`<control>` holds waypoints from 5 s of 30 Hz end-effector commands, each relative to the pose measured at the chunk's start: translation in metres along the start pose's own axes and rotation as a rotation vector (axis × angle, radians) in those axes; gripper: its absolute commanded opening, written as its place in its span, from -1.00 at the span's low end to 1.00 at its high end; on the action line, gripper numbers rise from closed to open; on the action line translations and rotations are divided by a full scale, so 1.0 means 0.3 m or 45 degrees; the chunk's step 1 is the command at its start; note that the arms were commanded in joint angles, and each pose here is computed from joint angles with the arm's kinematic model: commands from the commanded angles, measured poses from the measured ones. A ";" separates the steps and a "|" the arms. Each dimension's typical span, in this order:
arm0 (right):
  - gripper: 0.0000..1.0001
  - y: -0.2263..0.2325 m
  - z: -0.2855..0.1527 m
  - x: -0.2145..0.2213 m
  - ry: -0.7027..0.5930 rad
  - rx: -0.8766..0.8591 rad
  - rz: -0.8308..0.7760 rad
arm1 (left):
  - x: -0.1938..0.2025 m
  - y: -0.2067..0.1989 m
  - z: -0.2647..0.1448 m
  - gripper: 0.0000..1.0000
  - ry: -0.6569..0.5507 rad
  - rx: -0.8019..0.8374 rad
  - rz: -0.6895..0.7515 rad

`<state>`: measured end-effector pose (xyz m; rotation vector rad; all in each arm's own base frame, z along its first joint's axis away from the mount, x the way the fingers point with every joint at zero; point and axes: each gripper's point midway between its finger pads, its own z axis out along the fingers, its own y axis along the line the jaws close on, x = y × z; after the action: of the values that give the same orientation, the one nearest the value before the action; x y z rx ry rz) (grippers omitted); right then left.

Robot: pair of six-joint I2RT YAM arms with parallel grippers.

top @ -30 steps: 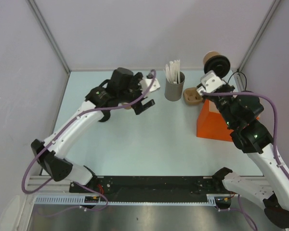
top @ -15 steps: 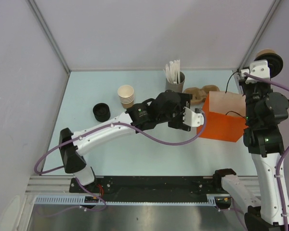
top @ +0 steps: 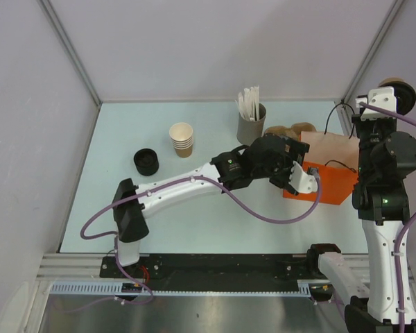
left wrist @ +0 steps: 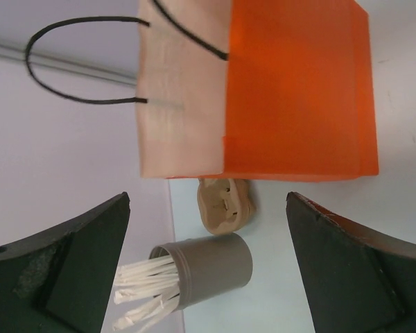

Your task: Pack the takeout coffee

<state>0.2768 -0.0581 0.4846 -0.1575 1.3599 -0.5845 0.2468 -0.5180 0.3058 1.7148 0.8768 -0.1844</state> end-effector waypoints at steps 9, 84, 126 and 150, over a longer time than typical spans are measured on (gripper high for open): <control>-1.00 -0.062 -0.003 0.043 0.065 0.084 0.034 | -0.140 -0.037 -0.048 0.99 -0.169 0.188 0.081; -1.00 0.018 -0.024 0.056 0.051 -0.117 0.203 | -0.043 0.287 -0.256 -1.00 0.037 -0.470 -0.412; -1.00 0.172 -0.019 0.098 0.119 -0.358 0.260 | 0.363 0.365 -0.672 -1.00 0.333 -0.824 -0.551; -1.00 0.353 -0.058 0.102 0.158 -0.617 0.236 | 0.277 0.147 -0.642 0.18 0.190 -0.430 -0.798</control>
<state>0.2979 0.0059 0.4069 -0.3324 1.6062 -0.1420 0.2870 -0.3114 0.3355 1.1421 1.4898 -0.2141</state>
